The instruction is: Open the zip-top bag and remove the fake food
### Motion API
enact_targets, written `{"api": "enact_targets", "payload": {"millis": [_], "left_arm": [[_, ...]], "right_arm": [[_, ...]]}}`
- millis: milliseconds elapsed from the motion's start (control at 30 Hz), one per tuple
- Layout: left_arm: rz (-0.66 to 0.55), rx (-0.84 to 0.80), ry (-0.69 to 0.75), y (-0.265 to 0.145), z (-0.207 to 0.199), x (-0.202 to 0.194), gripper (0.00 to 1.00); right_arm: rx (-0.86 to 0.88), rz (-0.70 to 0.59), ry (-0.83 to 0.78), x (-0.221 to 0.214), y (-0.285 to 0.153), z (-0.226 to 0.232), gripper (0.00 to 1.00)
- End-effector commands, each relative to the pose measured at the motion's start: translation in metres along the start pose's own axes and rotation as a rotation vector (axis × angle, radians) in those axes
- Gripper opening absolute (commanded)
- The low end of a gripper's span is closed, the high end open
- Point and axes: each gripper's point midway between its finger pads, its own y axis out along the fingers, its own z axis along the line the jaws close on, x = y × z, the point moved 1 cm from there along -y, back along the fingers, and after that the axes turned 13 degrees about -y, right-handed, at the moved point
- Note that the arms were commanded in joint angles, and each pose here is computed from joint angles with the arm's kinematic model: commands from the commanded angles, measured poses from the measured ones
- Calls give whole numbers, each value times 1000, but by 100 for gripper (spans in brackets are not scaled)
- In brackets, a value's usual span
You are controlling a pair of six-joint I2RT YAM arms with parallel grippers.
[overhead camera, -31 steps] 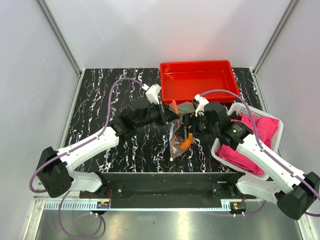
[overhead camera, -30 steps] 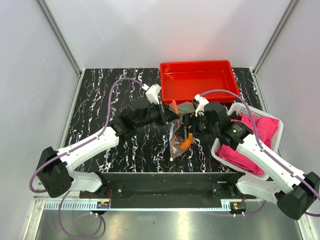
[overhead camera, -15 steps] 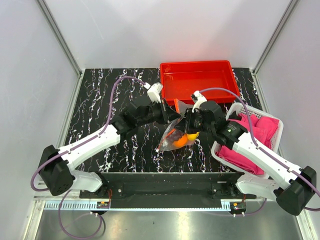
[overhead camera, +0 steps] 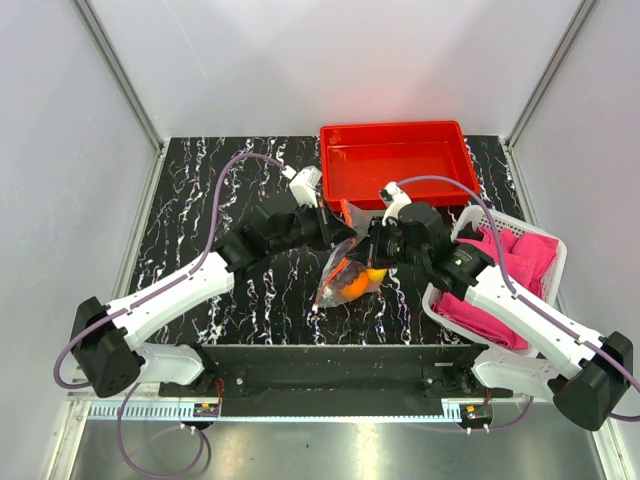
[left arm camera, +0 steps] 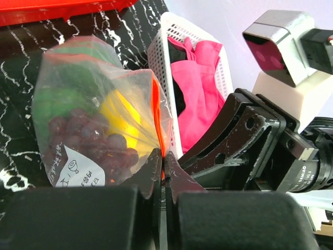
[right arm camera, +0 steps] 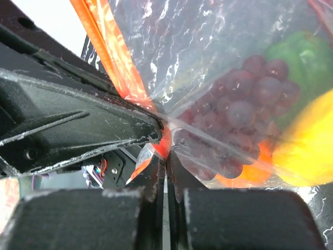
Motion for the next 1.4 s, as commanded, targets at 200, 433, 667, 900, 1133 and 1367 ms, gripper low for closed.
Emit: {"api": "enact_targets", "payload": {"millis": [200,433,667,900,1133,1367], "left_arm": [[-108,-31,94,-42,-25,18,58],[-45,-9,150,-74,5,-17,59],[44,149,222,-73,45,-53,60],[80,270,276,-59,57,-64,53],[104,319,273,-50,67,-74,45],[59,275,199,-50,42,-63,0]], "right_arm": [[62,-68,-130,24,-11,15,0],[97,-33,-118,23,-7,21,0],[113,-20,-108,21,-9,25,0],[129,2,-101,16,-12,27,0],[137,15,-105,15,-13,28,0],[55,37,-140,12,-13,14,16]]}}
